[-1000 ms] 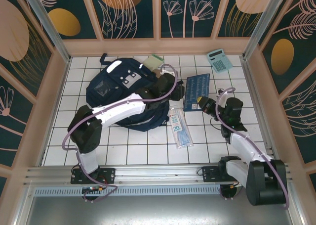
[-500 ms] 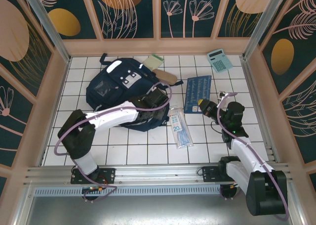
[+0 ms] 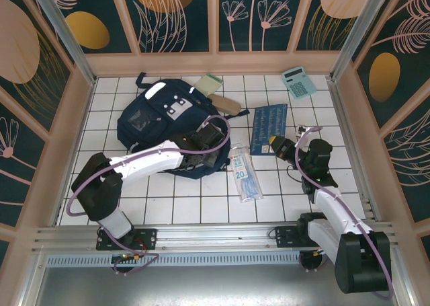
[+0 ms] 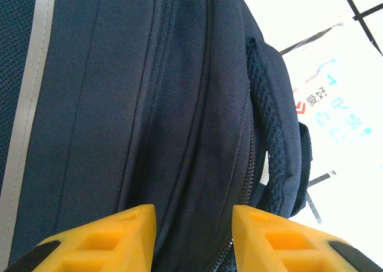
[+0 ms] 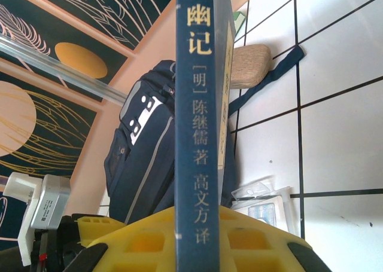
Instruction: Pack the student bag
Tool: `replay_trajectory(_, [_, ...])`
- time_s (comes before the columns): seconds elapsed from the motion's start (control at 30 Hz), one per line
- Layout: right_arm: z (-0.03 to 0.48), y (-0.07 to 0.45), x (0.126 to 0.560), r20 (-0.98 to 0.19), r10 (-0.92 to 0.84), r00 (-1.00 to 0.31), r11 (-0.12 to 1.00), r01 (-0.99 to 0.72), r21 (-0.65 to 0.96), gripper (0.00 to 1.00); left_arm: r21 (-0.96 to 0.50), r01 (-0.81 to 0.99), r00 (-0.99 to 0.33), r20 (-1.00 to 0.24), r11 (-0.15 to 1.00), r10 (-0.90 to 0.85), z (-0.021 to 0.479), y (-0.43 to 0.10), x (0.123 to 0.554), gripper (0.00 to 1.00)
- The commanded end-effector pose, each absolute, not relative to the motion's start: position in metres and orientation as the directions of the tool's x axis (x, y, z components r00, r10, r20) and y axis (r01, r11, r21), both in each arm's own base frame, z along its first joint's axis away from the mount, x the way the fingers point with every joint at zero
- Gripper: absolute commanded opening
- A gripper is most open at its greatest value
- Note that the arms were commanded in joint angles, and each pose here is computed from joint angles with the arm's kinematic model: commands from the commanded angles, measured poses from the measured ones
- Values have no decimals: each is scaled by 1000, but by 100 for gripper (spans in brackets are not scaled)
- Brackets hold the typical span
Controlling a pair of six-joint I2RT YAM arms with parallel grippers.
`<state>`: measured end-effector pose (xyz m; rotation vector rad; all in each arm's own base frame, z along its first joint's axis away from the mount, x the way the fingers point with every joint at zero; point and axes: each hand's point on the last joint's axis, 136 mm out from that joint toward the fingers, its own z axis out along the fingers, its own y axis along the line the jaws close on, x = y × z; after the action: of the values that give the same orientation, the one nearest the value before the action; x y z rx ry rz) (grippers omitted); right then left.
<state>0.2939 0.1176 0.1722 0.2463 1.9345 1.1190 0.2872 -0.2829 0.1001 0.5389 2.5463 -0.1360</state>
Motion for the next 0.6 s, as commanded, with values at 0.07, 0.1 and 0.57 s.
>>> replay_trajectory(0.07, [180,121,295,-606,533,-590,570,-279,773,0,19,448,-790,-459,894,406,80,-284,279,39])
replay_trajectory(0.1, [180,121,295,-605,533,-592,568,-279,774,0,24,446,-792,-454,894,407,78,-283,279,38])
replay_trajectory(0.57, [178,121,295,-602,533,-594,571,-273,774,0,47,432,-783,-476,901,400,87,-282,286,2])
